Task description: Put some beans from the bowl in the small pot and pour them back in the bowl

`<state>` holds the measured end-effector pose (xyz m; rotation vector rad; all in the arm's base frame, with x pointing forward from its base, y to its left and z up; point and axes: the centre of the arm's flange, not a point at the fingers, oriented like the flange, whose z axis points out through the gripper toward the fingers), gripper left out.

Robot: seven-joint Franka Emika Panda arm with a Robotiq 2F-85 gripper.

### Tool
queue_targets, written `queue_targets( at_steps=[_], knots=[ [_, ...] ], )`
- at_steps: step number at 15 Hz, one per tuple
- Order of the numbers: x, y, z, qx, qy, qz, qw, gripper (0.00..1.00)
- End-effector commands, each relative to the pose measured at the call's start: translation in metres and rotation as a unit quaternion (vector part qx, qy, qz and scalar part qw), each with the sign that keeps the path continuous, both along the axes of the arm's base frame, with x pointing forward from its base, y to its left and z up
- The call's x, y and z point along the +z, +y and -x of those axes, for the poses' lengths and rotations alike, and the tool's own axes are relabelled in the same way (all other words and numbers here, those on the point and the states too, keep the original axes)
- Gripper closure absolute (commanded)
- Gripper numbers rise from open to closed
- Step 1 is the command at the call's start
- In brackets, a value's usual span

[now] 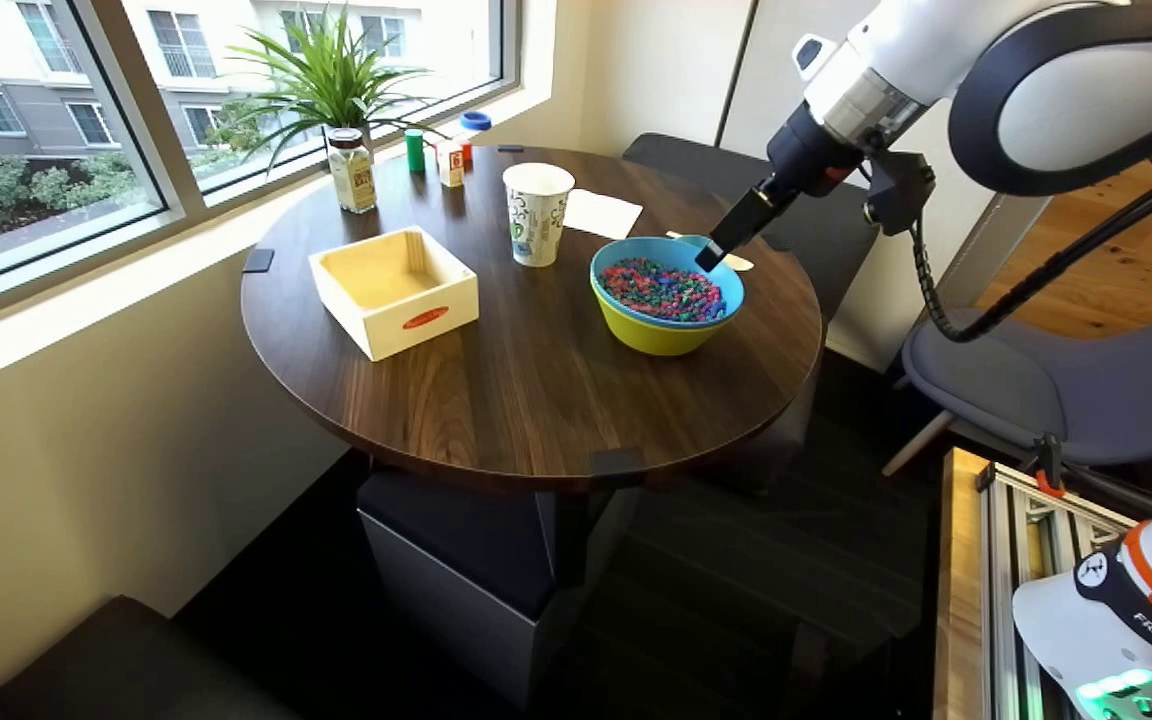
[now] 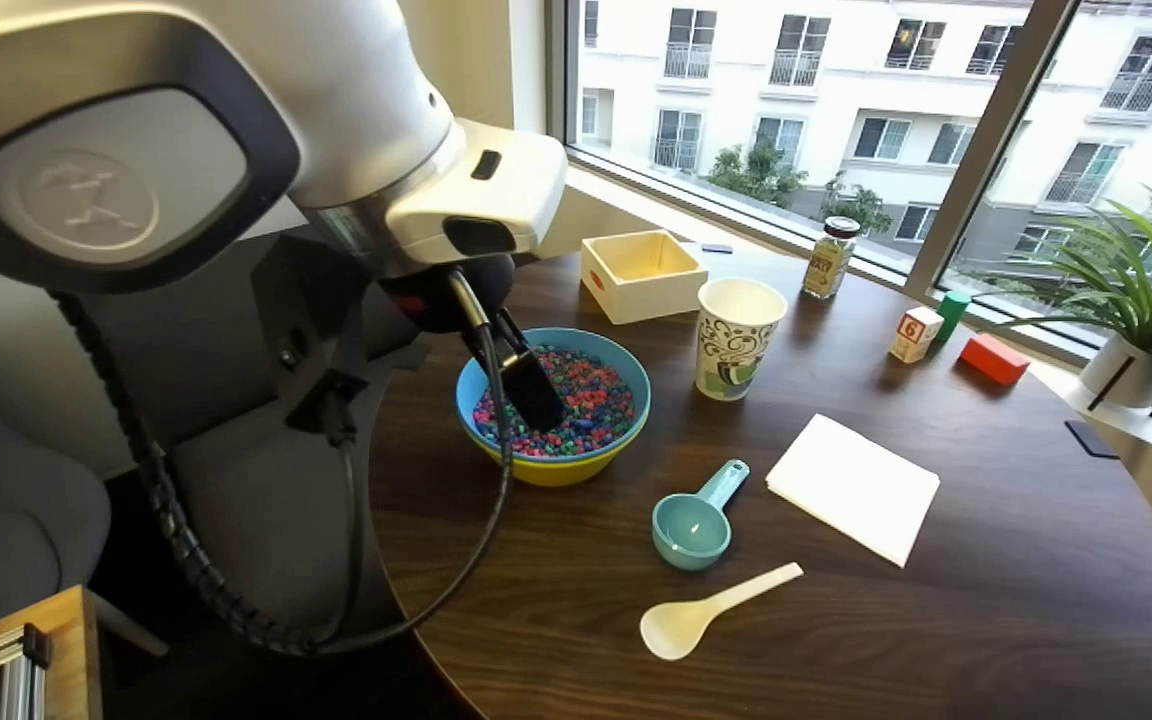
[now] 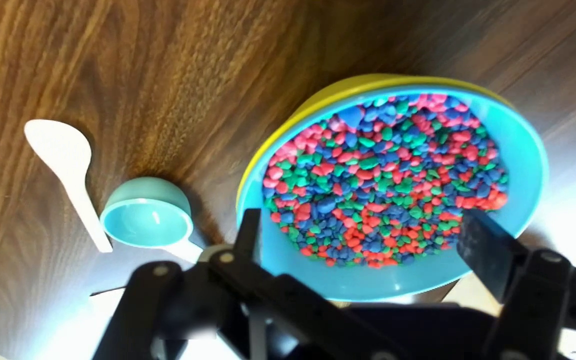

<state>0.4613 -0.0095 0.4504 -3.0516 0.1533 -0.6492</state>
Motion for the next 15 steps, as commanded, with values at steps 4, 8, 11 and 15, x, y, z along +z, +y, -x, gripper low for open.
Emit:
queue_targets(
  at_steps=[4, 8, 11, 15],
  knots=[
    [-0.025, 0.014, -0.037, -0.011, -0.042, -0.037, 0.9984, 0.0],
    [-0.04, 0.021, -0.047, -0.012, -0.046, -0.044, 0.9979, 0.0],
    [-0.05, 0.021, -0.05, -0.014, -0.036, -0.043, 0.9983, 0.1],
    [-0.059, 0.02, -0.053, -0.016, -0.024, -0.042, 0.9987, 0.46]
  ],
)
